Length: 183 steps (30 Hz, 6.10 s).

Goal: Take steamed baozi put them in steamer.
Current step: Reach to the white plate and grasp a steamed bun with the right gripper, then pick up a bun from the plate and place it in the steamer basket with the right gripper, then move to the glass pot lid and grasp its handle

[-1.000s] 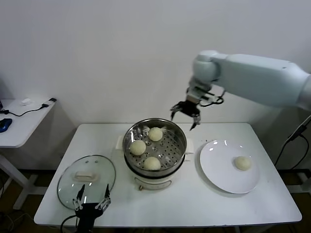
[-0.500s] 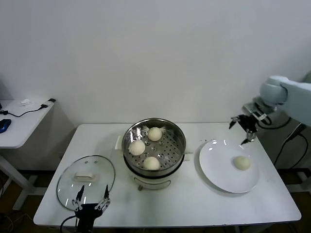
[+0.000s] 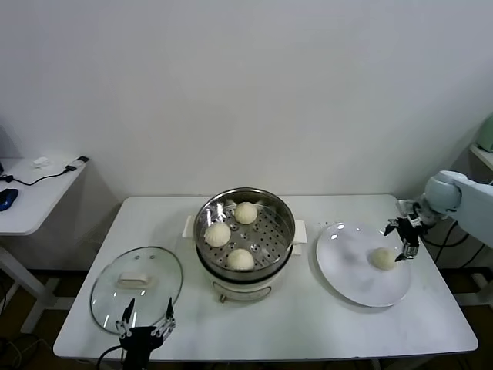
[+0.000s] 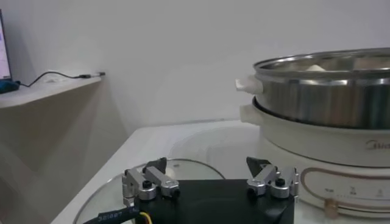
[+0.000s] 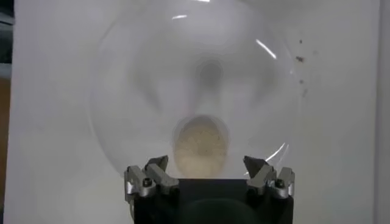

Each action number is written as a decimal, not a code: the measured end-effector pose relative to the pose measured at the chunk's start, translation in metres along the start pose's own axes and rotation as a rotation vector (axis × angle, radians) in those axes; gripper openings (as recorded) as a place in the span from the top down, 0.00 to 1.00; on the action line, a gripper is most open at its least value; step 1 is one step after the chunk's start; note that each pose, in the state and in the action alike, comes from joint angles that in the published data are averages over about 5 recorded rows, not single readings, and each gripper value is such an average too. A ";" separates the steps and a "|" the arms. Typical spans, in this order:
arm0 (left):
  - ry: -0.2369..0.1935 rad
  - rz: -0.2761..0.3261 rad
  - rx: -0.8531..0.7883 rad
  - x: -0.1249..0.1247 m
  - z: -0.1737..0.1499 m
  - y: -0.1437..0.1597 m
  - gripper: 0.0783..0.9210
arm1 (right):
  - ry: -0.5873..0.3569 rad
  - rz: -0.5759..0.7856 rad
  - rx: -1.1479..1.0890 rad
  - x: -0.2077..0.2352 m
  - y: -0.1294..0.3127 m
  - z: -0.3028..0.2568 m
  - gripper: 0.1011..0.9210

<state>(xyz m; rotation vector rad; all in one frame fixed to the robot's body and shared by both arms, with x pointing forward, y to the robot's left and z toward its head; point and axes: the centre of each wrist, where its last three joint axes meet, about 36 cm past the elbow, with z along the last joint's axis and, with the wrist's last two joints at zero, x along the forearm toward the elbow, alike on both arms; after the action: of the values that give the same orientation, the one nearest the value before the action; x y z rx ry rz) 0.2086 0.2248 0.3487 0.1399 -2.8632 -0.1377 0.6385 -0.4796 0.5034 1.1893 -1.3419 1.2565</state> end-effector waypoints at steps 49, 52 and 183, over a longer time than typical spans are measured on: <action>-0.025 0.017 0.008 0.002 -0.010 -0.007 0.12 | -0.133 0.052 0.044 0.086 -0.035 -0.061 0.29; -0.030 0.020 0.005 0.003 -0.011 -0.006 0.12 | -0.179 0.068 0.082 0.115 -0.041 -0.091 0.29; -0.306 -0.229 -1.194 -0.060 0.082 0.097 0.12 | -1.008 1.193 -1.266 -0.194 0.386 -0.105 0.12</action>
<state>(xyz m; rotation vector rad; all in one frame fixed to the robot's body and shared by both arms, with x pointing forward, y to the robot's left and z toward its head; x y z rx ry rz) 0.2354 0.3344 0.2644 0.1984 -2.4918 -1.9353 0.2782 -0.3585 0.2737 -0.1304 -3.1069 0.0279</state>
